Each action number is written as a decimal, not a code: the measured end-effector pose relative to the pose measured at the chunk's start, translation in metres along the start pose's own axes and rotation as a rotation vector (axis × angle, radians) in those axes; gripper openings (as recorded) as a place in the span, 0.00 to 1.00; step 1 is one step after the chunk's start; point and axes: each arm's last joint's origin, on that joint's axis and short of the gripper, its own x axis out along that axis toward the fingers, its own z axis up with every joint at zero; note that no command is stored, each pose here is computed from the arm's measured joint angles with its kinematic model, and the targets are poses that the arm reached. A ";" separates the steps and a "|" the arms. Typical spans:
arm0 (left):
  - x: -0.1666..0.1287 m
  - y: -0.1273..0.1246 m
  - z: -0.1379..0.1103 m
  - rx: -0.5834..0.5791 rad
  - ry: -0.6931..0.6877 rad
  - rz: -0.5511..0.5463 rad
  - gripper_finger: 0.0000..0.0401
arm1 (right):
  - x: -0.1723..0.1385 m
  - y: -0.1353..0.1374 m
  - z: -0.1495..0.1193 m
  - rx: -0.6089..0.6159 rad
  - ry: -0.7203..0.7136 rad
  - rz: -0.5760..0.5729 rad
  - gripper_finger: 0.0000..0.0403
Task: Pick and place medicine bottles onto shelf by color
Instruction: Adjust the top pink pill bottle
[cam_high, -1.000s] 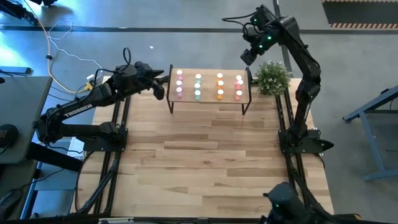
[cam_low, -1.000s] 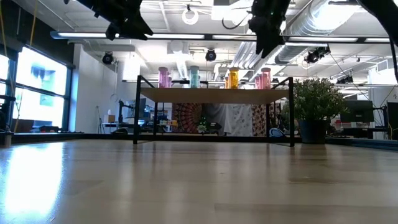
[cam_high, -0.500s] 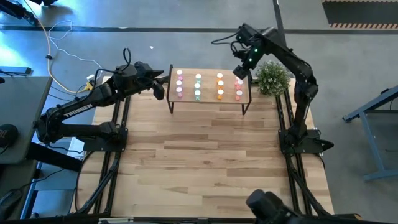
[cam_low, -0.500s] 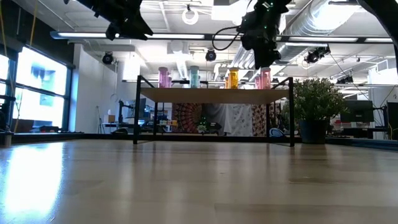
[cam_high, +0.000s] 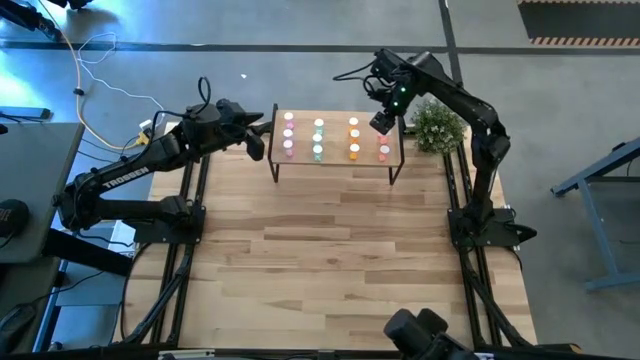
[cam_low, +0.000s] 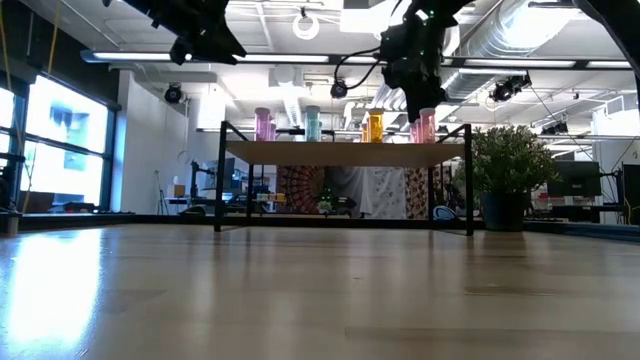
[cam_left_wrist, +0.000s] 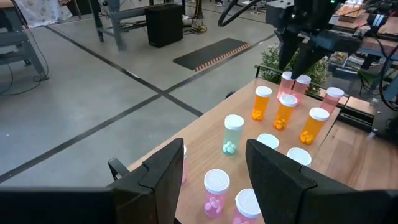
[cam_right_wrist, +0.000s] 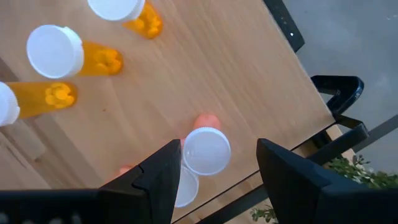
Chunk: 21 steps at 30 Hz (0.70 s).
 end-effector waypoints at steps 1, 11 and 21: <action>0.000 0.000 0.000 0.000 0.000 0.000 0.41 | 0.000 0.000 0.000 0.003 -0.002 -0.007 0.50; 0.000 0.000 0.000 -0.008 0.001 0.000 0.41 | 0.000 -0.001 0.002 0.004 -0.021 -0.021 0.50; 0.000 0.000 0.000 -0.008 0.001 0.000 0.41 | 0.000 -0.003 0.002 -0.004 -0.015 -0.089 0.50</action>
